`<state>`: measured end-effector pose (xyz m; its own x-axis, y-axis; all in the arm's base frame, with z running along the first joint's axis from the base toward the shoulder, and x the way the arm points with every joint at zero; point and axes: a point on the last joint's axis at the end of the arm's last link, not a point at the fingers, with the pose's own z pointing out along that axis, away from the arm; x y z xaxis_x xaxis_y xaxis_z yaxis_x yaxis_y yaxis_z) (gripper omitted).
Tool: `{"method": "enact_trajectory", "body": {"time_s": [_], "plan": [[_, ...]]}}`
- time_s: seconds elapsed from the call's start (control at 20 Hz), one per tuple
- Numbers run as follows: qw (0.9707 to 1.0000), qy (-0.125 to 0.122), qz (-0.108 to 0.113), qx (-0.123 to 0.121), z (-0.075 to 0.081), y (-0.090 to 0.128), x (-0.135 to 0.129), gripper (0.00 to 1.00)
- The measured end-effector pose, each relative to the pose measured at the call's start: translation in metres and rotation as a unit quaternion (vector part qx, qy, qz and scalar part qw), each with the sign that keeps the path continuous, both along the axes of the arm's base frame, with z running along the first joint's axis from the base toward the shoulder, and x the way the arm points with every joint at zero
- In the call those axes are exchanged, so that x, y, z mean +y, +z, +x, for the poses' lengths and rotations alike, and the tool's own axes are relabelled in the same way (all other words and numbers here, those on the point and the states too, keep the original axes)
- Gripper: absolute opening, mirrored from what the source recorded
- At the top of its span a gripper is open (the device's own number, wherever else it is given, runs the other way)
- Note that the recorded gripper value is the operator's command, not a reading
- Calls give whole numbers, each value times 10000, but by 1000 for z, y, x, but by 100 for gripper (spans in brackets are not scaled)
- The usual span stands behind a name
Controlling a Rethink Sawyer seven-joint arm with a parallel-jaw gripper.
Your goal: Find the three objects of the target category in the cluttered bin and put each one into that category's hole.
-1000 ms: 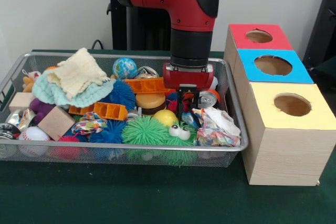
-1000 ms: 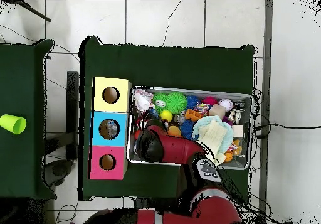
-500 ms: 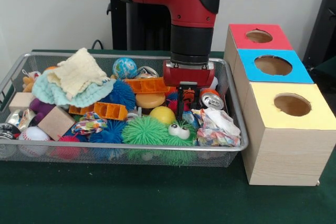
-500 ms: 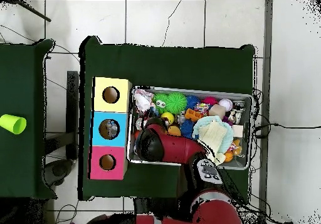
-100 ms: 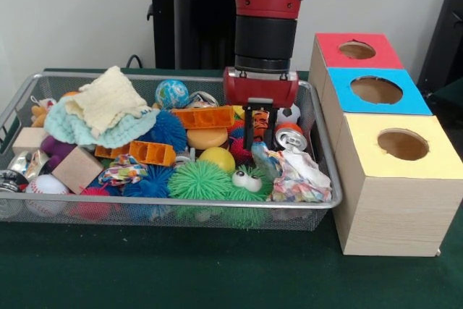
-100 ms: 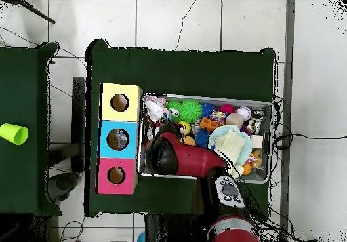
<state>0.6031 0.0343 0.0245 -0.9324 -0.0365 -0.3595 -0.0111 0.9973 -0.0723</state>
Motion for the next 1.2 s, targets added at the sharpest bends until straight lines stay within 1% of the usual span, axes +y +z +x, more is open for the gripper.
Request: {"method": "enact_trajectory", "body": {"time_s": [0.45,0.55,0.8,0.85,1.1,1.15,1.2], "plan": [[9999,1,-38,-119,10,24,-3,0],[9999,0,-47,-135,12,33,-3,0],[9999,-2,-55,-122,13,48,-4,0],[9999,-3,-55,-105,13,53,-4,0],[10000,-2,-48,-24,6,64,-2,0],[10000,-3,-46,-3,4,66,-2,0],[10000,-3,-39,51,-2,71,-1,0]]}}
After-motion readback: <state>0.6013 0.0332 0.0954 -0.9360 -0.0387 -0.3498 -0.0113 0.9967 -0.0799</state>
